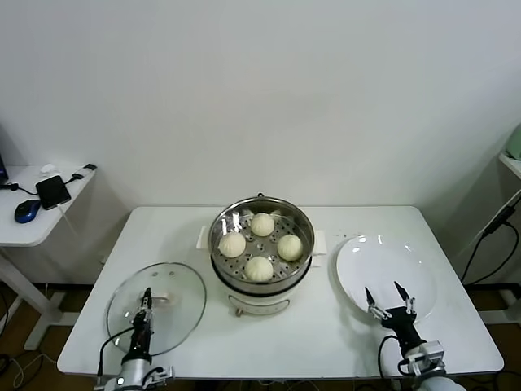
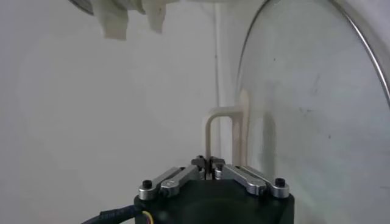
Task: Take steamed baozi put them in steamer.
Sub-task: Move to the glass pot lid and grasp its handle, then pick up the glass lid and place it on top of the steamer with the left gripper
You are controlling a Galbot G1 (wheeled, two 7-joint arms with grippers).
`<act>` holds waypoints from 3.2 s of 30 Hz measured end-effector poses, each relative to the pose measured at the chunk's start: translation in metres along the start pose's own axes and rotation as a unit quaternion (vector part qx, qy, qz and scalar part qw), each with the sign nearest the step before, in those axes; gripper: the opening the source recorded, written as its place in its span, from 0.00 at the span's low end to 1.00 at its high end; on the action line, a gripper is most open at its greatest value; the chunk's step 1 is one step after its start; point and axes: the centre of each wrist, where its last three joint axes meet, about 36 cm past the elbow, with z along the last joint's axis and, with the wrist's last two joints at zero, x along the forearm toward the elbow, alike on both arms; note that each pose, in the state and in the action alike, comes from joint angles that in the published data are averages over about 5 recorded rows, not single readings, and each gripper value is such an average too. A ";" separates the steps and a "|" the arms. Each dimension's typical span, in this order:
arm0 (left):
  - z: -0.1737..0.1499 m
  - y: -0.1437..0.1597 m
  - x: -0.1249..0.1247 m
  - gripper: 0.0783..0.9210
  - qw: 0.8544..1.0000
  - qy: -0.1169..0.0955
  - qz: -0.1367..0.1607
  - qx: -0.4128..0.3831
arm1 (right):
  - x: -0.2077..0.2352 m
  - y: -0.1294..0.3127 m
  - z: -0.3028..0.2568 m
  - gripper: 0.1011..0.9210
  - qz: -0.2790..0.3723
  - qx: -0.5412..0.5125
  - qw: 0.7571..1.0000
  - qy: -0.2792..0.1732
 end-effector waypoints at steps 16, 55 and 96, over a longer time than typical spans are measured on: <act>0.022 0.140 -0.020 0.07 0.996 0.033 -0.052 0.061 | -0.009 -0.011 -0.014 0.88 0.039 0.023 0.999 0.001; -0.259 0.259 -0.025 0.07 0.992 -0.039 -0.013 0.119 | 0.008 -0.027 -0.011 0.88 0.023 0.064 0.998 0.001; -0.301 0.216 -0.039 0.18 0.998 -0.025 -0.015 0.062 | 0.013 -0.021 -0.001 0.88 0.046 0.055 0.997 -0.032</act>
